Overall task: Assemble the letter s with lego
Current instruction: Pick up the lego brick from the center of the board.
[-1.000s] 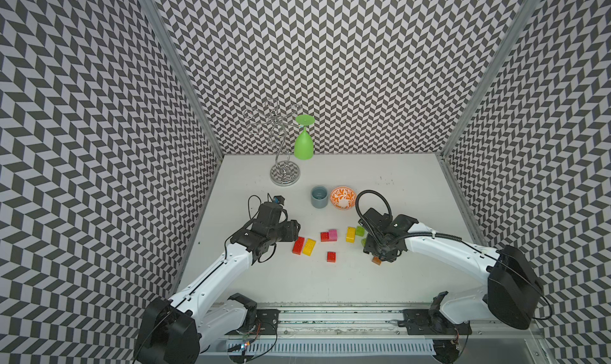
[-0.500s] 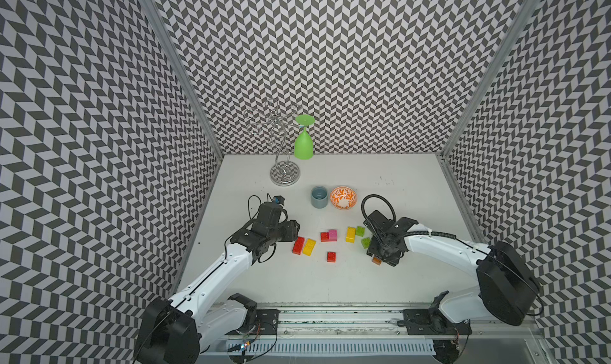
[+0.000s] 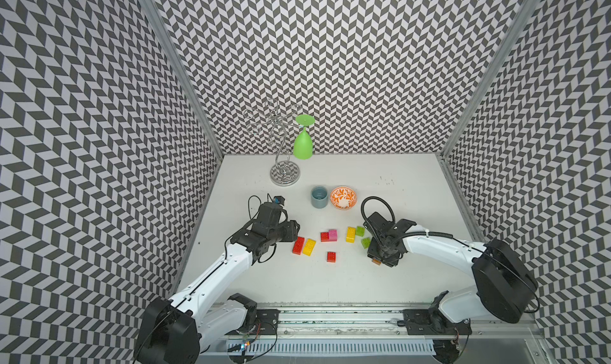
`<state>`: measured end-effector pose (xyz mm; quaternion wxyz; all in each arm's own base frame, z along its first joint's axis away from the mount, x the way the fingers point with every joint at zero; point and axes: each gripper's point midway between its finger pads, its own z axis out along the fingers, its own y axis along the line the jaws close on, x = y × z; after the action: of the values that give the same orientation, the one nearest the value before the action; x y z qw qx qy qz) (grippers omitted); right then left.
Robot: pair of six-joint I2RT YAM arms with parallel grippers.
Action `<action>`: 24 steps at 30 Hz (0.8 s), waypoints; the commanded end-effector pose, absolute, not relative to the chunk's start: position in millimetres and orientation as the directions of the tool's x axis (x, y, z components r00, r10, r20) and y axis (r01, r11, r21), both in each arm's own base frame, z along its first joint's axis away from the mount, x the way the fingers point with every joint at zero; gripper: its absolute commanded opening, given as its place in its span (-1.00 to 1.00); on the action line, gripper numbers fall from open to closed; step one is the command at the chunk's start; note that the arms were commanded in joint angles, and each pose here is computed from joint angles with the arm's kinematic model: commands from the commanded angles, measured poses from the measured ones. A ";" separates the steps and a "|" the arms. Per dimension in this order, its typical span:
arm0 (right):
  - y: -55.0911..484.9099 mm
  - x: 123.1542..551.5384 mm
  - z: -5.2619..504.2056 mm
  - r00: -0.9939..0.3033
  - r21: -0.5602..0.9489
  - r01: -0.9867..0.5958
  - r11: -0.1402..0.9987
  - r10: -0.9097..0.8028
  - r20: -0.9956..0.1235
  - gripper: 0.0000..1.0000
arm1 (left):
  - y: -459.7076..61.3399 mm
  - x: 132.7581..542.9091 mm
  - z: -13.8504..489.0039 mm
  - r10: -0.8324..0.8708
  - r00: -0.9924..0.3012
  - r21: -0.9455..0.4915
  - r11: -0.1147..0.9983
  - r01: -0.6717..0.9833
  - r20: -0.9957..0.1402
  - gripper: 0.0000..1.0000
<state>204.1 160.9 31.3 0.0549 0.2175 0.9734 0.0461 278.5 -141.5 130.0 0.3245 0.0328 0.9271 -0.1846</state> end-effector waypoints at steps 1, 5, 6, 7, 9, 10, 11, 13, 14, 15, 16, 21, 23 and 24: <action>155.8 206.7 25.7 -0.893 0.100 0.430 0.897 0.439 -0.103 -0.07 | -141.0 279.9 134.6 -0.061 -0.771 -0.323 0.927 0.192 -0.634 0.13; 154.6 207.7 25.4 -0.891 0.098 0.431 0.897 0.441 -0.109 -0.11 | -141.3 279.8 135.4 -0.061 -0.770 -0.324 0.926 0.194 -0.636 0.12; 154.1 208.0 25.9 -0.891 0.097 0.431 0.897 0.441 -0.113 -0.13 | -141.0 279.7 134.4 -0.062 -0.771 -0.324 0.927 0.191 -0.634 0.12; 153.4 208.0 26.1 -0.890 0.095 0.431 0.897 0.440 -0.115 -0.16 | -141.1 279.7 134.9 -0.062 -0.770 -0.324 0.926 0.193 -0.635 0.11; 152.1 208.8 27.3 -0.889 0.093 0.432 0.897 0.441 -0.124 -0.23 | -141.2 279.6 135.0 -0.061 -0.770 -0.324 0.926 0.193 -0.635 0.11; 151.6 209.1 27.8 -0.889 0.093 0.430 0.898 0.439 -0.128 -0.27 | -140.8 279.6 134.7 -0.062 -0.771 -0.323 0.927 0.192 -0.634 0.11; 151.4 209.2 28.1 -0.889 0.092 0.431 0.898 0.440 -0.129 -0.30 | -140.7 279.6 134.9 -0.063 -0.770 -0.323 0.927 0.191 -0.635 0.11; 150.6 208.9 27.9 -0.890 0.089 0.428 0.900 0.436 -0.131 -0.36 | -140.4 279.8 134.4 -0.063 -0.771 -0.323 0.927 0.189 -0.633 0.11; 150.2 208.8 27.7 -0.890 0.087 0.428 0.900 0.436 -0.131 -0.39 | -140.5 279.7 134.1 -0.063 -0.772 -0.323 0.927 0.189 -0.633 0.11; 150.2 208.7 27.8 -0.890 0.087 0.427 0.900 0.436 -0.131 -0.44 | -140.3 280.2 135.7 -0.065 -0.769 -0.323 0.928 0.188 -0.636 0.11; 149.9 208.3 27.6 -0.892 0.086 0.424 0.902 0.432 -0.131 -0.50 | -140.5 279.9 135.7 -0.063 -0.769 -0.322 0.928 0.190 -0.636 0.11; 153.1 208.0 33.9 -0.909 0.091 0.388 0.917 0.397 -0.129 -0.73 | -140.4 280.6 138.0 -0.067 -0.766 -0.325 0.926 0.190 -0.640 0.11; 158.8 209.3 42.1 -0.923 0.097 0.352 0.931 0.362 -0.132 -0.80 | -139.5 281.7 139.8 -0.071 -0.766 -0.332 0.924 0.191 -0.639 0.11; 162.8 210.3 48.2 -0.930 0.093 0.330 0.939 0.340 -0.139 -0.83 | -138.6 282.8 142.5 -0.077 -0.763 -0.337 0.922 0.191 -0.642 0.11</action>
<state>203.8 156.2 31.8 0.0609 0.1970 0.9780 0.0318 279.1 -140.0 129.8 0.3241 0.0300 0.9273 -0.1850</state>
